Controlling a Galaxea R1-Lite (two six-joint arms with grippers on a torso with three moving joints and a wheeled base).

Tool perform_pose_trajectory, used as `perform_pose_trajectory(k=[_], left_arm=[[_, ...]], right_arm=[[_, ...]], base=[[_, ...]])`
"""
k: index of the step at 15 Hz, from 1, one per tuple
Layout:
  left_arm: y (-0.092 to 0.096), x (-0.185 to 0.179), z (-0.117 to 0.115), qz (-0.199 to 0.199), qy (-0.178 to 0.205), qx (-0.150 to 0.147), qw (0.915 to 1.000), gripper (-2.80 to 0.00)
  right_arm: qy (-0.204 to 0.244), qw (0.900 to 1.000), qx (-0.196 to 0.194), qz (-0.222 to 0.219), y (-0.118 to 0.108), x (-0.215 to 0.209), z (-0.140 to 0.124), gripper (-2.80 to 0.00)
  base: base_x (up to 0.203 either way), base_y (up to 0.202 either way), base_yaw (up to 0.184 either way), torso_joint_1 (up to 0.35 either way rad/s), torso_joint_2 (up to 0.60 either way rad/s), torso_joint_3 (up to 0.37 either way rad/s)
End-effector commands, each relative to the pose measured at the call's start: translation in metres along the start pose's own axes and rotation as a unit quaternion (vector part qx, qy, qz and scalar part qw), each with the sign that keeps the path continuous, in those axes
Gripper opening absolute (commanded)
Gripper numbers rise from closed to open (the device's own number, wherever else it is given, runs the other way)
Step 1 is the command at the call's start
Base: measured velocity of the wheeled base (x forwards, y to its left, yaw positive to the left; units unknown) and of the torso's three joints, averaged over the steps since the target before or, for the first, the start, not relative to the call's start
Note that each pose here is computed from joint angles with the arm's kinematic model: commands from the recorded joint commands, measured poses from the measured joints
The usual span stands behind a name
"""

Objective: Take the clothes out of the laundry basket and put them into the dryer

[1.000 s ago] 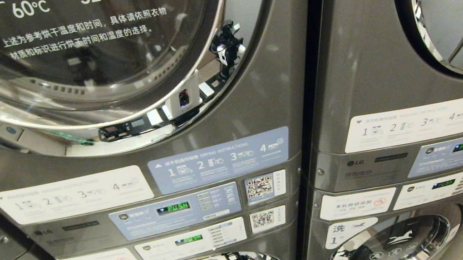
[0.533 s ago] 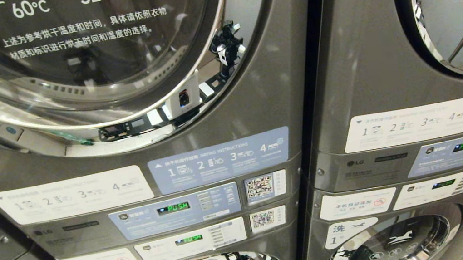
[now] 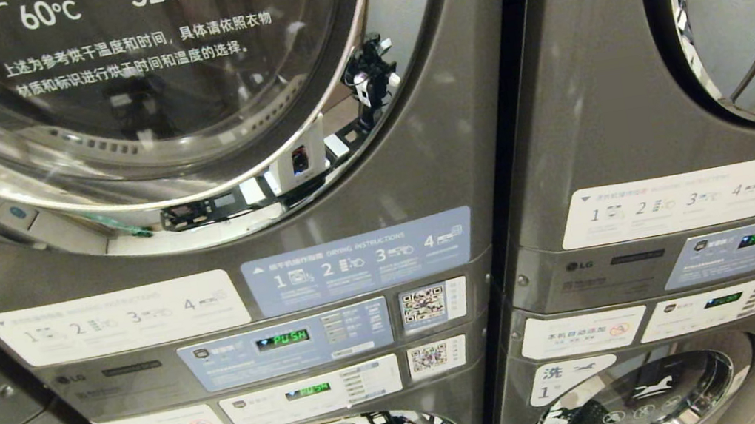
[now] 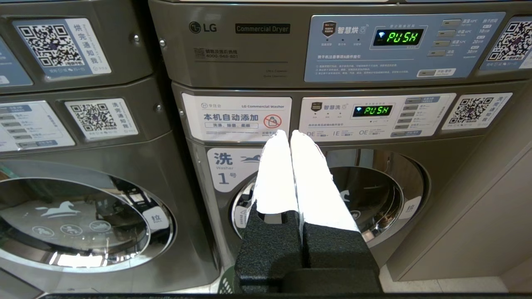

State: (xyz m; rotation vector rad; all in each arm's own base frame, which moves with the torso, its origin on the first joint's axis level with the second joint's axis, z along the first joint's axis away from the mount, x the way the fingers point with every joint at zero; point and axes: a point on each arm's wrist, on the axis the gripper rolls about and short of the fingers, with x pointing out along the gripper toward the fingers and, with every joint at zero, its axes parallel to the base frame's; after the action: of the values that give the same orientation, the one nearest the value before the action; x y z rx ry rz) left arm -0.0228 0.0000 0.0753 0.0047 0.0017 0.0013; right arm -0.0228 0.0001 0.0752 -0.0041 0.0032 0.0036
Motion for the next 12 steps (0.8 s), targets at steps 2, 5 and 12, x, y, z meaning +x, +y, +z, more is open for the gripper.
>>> perform_pose_trajectory(k=[2,5,12], left_arm=[[0.0,0.0002,-0.0004,0.0,0.001,0.0,1.0,-2.8],[0.0,0.0002,-0.0004,0.0,0.001,0.0,1.0,-2.8],[0.0,0.0001,-0.0004,0.0,0.001,0.0,1.0,-2.8]], right_arm=[[0.0,1.0,0.0,0.0,0.0,0.0,0.0,-2.8],[0.0,1.0,0.0,0.0,0.0,0.0,0.0,-2.8],[0.0,1.0,0.0,0.0,0.0,0.0,0.0,-2.8]], base=[[0.0,0.0,0.0,0.0,0.0,0.0],[0.0,0.0,0.0,0.0,0.0,0.0],[0.0,0.0,0.0,0.0,0.0,0.0]])
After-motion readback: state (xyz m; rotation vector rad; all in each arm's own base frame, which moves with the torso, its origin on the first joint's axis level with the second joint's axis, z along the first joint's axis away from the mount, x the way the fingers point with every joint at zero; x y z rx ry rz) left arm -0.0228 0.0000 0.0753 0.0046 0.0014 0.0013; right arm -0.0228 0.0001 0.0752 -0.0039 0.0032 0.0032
